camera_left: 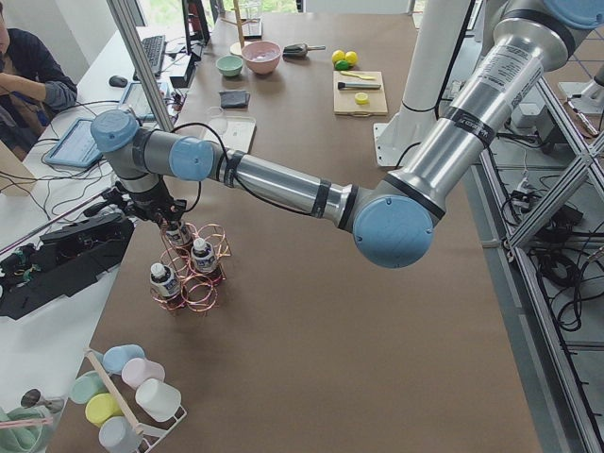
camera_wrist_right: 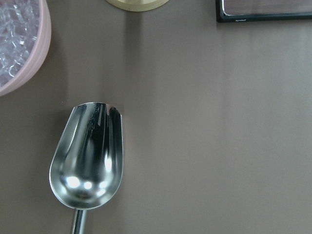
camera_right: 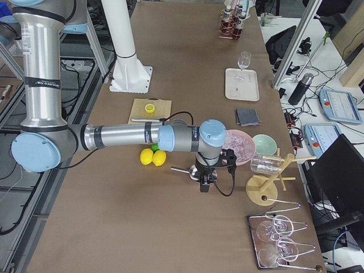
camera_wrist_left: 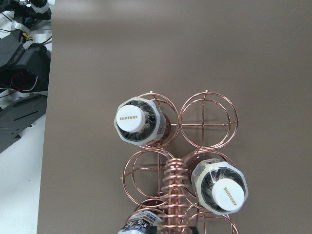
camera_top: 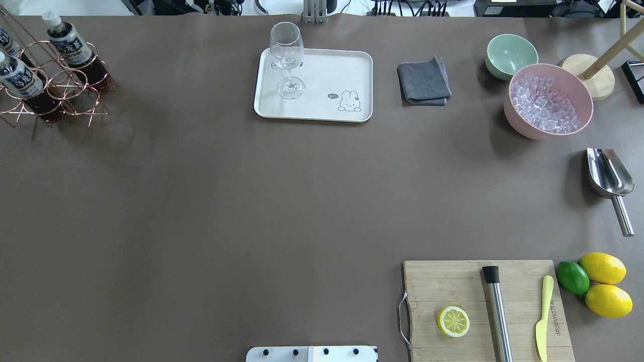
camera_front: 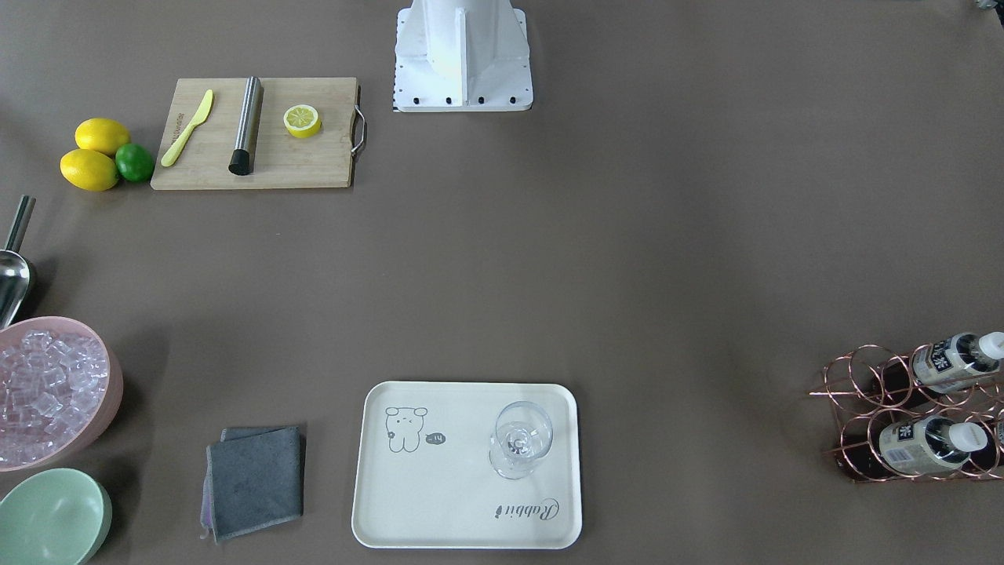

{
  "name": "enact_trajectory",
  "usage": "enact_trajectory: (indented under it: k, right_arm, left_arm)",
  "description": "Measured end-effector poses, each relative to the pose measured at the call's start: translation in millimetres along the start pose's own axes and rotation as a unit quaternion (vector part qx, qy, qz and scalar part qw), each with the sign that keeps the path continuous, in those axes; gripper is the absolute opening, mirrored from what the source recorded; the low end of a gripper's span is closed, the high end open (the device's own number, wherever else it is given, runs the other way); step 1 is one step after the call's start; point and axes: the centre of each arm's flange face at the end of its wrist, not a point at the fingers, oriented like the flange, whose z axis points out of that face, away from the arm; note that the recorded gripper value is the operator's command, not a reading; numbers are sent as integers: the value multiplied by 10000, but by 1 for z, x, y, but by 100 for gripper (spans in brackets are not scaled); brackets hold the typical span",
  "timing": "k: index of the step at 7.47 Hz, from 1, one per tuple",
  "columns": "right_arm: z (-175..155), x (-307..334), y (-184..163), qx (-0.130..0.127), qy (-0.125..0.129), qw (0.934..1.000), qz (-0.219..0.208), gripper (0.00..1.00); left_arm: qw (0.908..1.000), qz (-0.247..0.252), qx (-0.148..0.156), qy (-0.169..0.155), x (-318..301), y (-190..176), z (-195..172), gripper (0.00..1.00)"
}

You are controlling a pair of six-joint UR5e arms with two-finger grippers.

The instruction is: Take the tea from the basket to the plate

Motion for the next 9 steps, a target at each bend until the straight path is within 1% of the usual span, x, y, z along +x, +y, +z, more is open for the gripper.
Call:
enact_trajectory:
  k: [2,4,5,7,9]
  right_arm:
    - [0,0,0,2,0,10000,-2,100]
    - [-1,-1,0,6,0,10000,-5,100]
    - [-1,-1,0,7,0,10000,-6,100]
    - [-1,0,1,8,5,10000,0,100]
    - [-1,0,1,12,26,10000,5,100]
  left_arm:
    - [10000,7,53,-8,11,-18,-18,0]
    - [9999,49,90,-46,26,-50,-40,0]
    - [9999,77,102,-55,40,-77,-52,0]
    - [9997,173,170,-95,76,-141,-64,0]
    - [9987,368,329,-93,117,-206,-62,0]
